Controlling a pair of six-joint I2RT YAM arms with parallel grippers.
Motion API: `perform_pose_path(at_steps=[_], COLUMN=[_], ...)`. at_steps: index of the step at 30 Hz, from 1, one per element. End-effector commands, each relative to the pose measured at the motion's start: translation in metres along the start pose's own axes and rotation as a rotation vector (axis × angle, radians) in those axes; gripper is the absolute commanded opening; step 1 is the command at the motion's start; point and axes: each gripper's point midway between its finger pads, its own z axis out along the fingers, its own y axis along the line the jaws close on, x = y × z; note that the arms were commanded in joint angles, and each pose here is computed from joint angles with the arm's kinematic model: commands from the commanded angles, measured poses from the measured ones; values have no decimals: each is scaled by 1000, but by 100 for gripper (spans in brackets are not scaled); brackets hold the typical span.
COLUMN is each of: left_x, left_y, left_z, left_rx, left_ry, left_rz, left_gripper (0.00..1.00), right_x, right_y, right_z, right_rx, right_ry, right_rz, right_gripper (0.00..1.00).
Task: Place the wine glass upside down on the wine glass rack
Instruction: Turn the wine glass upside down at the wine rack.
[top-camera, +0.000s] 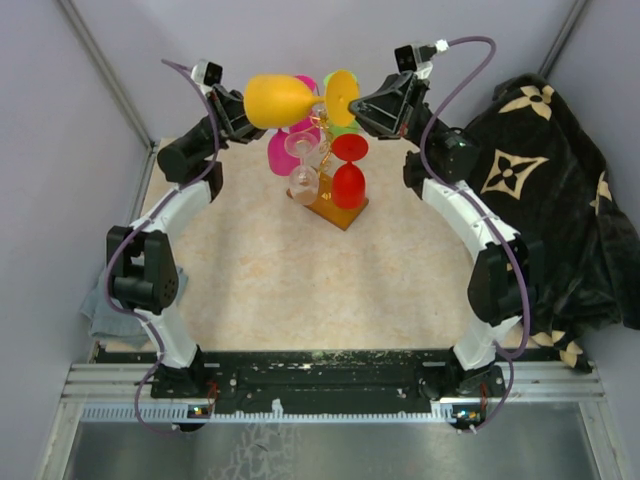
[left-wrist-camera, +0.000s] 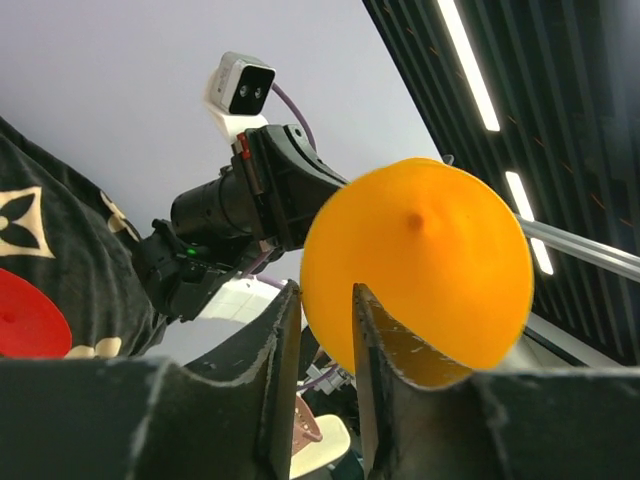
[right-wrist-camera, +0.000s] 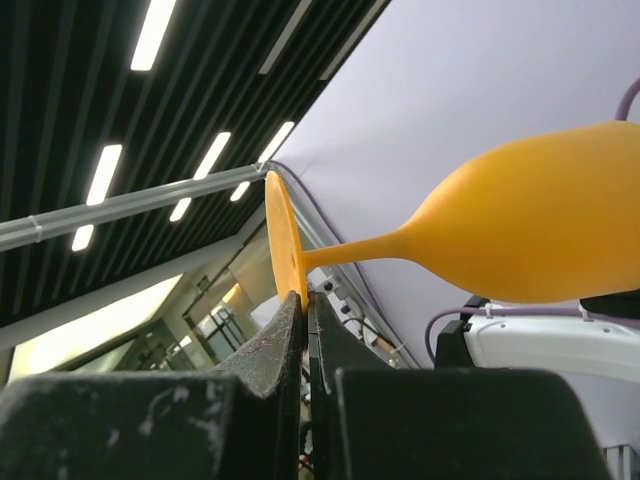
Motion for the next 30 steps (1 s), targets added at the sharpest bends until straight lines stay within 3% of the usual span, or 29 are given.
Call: perform_pose_path(at_steps=[1,6,16,30], left_x=[-3,-14,-17,-15], left_y=[-17,-17,-16,-9], left_z=[-10,-29,-38,-36], left_rx=[32,3,-40,-100], left_ry=[7,-35,-34,-5], left_rz=[63,80,105,120], left_gripper=[34,32,32,30], right_x=[9,-3,-55,-138], right_y=[58,57,38,-20], right_z=[7,3,-19,-98], right_rx=[-153,-93,220,705], right_ry=[39,20,-58,-254], right_rz=[-152,-225,-455,-607], right_gripper=[0,0,0,0])
